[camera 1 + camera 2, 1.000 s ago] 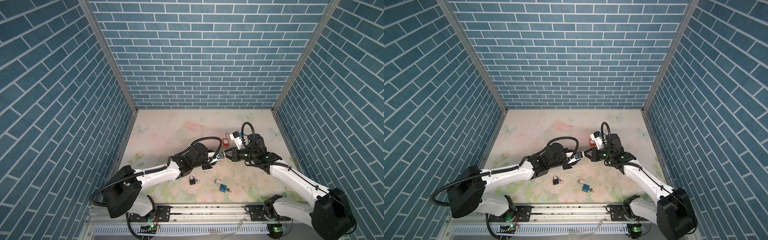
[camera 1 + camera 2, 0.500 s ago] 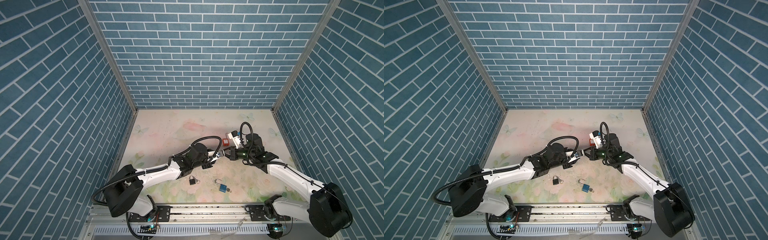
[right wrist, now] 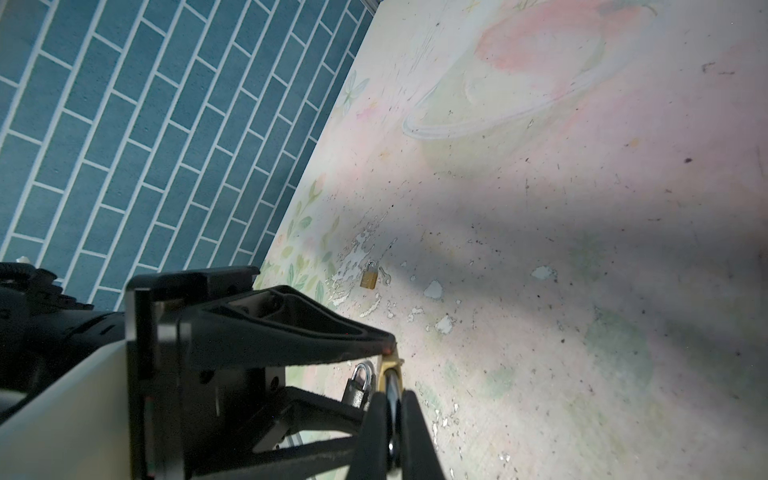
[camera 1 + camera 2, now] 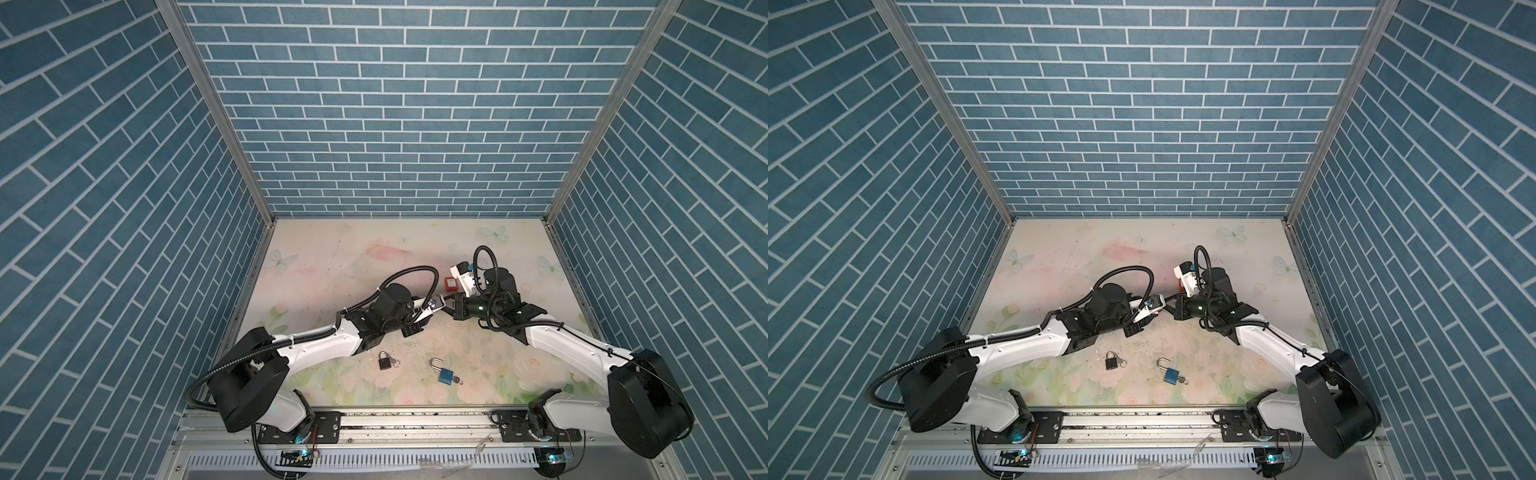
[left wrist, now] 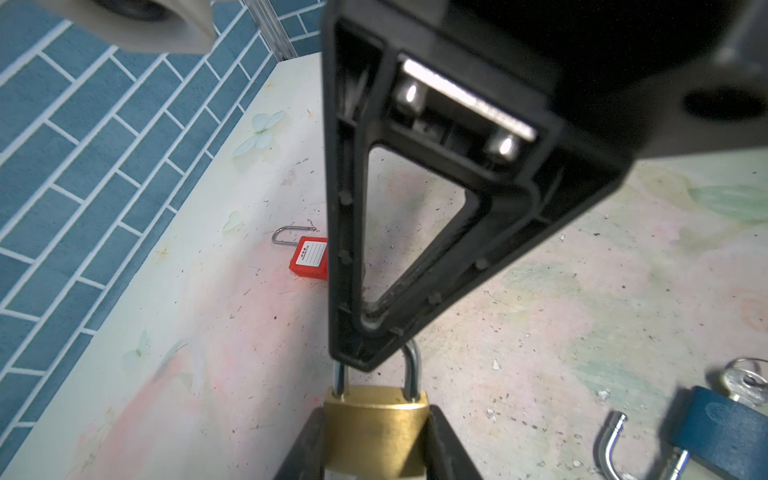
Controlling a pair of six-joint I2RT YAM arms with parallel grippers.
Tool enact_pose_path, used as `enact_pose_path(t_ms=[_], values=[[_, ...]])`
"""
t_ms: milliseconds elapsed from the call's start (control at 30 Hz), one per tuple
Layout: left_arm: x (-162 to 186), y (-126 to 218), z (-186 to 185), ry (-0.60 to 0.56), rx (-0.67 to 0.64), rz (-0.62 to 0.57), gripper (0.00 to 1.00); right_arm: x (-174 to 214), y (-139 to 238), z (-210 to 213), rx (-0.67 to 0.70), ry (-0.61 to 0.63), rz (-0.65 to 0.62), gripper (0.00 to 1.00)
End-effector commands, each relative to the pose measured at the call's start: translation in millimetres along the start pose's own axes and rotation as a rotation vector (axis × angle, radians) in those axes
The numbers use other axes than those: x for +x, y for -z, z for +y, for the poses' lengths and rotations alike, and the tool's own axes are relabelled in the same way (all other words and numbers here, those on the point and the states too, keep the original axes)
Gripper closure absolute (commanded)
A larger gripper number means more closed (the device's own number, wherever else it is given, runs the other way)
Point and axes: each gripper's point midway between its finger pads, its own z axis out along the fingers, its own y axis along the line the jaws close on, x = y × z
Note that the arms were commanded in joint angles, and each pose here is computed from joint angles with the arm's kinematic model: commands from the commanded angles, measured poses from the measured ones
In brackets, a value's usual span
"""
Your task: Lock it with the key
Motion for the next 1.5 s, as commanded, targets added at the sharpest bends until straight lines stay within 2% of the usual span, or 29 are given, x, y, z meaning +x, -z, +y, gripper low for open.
enact_pose_path(t_ms=[0, 267, 400, 467, 667, 767, 867, 1067, 1167, 1300, 1467], values=[[-191, 80, 65, -0.065, -0.213, -0.693, 0.96, 105, -11, -12, -0.001, -0.163, 0.337, 1.0], [-185, 80, 72, -0.04, -0.232, -0.682, 0.96, 98, -14, -7, -0.001, -0.148, 0.331, 1.0], [-159, 71, 70, -0.002, -0.245, -0.6, 0.96, 70, -8, 7, 0.016, -0.087, 0.282, 1.0], [-138, 64, 66, 0.052, -0.238, -0.532, 0.97, 47, -1, 19, 0.024, -0.042, 0.239, 1.0], [-83, 60, 45, 0.261, -0.198, -0.397, 0.97, -29, 37, 72, 0.011, 0.101, 0.024, 0.66], [-69, 65, 34, 0.357, -0.175, -0.37, 0.97, -58, 64, 103, -0.024, 0.188, -0.12, 0.57], [-61, 73, 34, 0.503, -0.176, -0.38, 0.97, -72, 92, 126, -0.064, 0.26, -0.263, 0.5], [-65, 98, 52, 0.827, -0.213, -0.465, 0.98, -63, 116, 130, -0.083, 0.334, -0.409, 0.49], [-62, 111, 69, 1.037, -0.259, -0.512, 0.98, -52, 113, 119, -0.071, 0.354, -0.47, 0.51], [-45, 119, 79, 1.333, -0.242, -0.561, 0.97, -40, 101, 98, -0.007, 0.36, -0.561, 0.54], [-12, 126, 88, 1.673, -0.222, -0.633, 0.97, -35, 67, 94, 0.055, 0.346, -0.598, 0.57]])
